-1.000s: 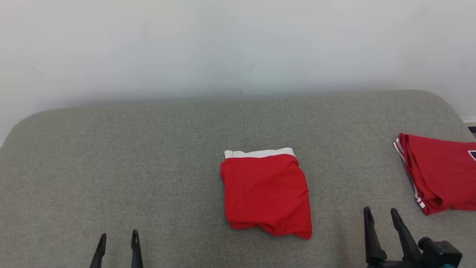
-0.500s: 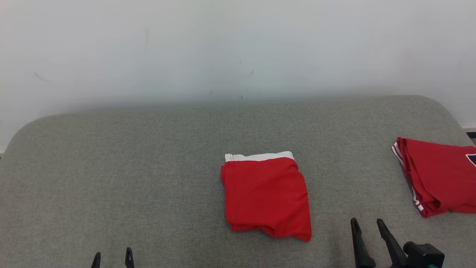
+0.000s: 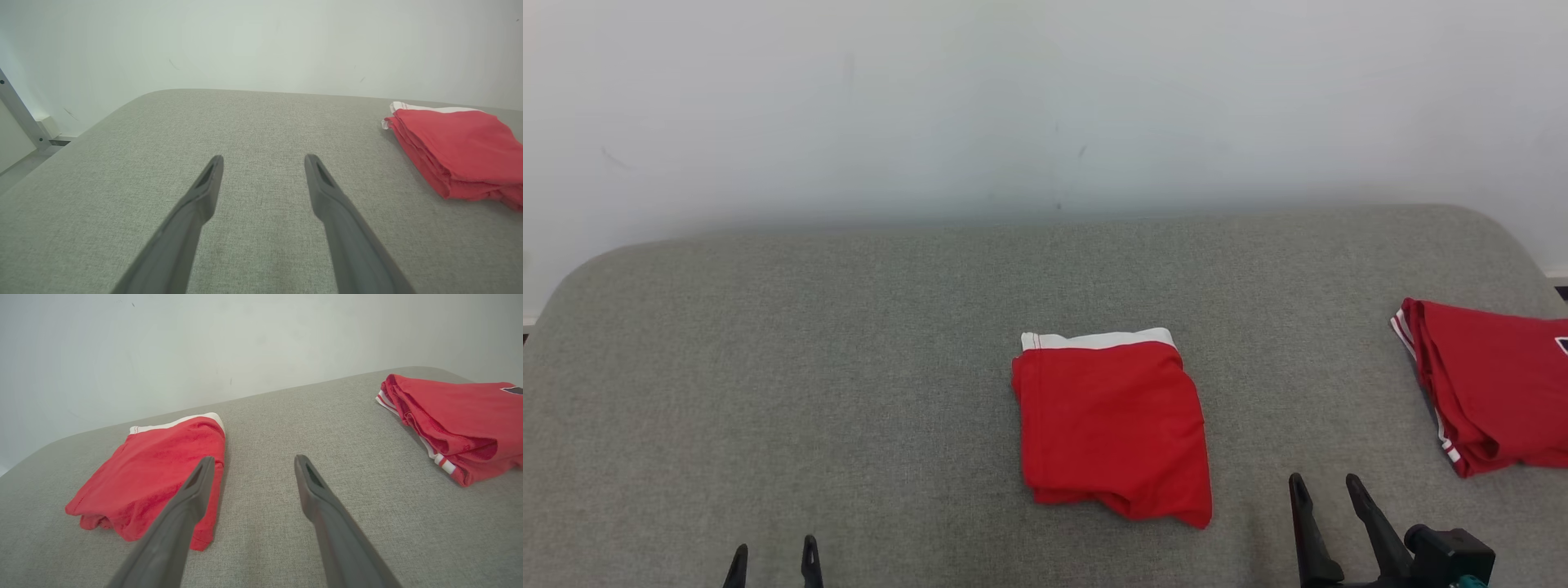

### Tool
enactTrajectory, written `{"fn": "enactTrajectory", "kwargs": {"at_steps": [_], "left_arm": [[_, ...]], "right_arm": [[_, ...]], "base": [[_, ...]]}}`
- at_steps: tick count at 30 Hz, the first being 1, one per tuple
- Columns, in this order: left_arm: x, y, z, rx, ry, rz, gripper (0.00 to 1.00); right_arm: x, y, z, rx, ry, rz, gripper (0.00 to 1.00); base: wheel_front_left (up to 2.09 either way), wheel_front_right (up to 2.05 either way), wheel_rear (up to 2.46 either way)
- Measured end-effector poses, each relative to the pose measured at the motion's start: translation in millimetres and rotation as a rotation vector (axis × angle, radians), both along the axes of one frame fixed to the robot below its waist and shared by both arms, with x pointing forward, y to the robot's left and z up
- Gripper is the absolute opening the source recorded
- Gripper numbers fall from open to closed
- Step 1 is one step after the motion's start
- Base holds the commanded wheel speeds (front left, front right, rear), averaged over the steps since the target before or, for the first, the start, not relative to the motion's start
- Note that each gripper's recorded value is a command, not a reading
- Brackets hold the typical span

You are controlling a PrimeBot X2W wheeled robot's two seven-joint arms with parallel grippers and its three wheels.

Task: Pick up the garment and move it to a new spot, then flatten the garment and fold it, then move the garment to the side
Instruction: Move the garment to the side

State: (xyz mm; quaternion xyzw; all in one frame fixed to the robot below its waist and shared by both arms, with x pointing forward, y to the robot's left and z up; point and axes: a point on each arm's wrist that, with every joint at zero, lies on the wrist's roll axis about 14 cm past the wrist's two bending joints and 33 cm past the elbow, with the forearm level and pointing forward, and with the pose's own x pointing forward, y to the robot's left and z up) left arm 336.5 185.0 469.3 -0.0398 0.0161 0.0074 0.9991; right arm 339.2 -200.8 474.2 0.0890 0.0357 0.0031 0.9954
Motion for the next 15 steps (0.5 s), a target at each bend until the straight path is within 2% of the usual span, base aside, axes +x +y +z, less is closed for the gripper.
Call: {"fn": "enactTrajectory", "kwargs": {"at_steps": [6,15], "left_arm": [[2,2,5,-0.001,-0.016,0.007,1.00],[4,-2,10,-0.013,-0.031,0.000,1.00]], "right_arm": [[4,2,1,0.003,0.012,0.010,1.00],[22,13,0,-0.018,0.232,0.113,1.00]], "base": [[0.00,0.00,0.00],[0.00,0.00,0.00]]}}
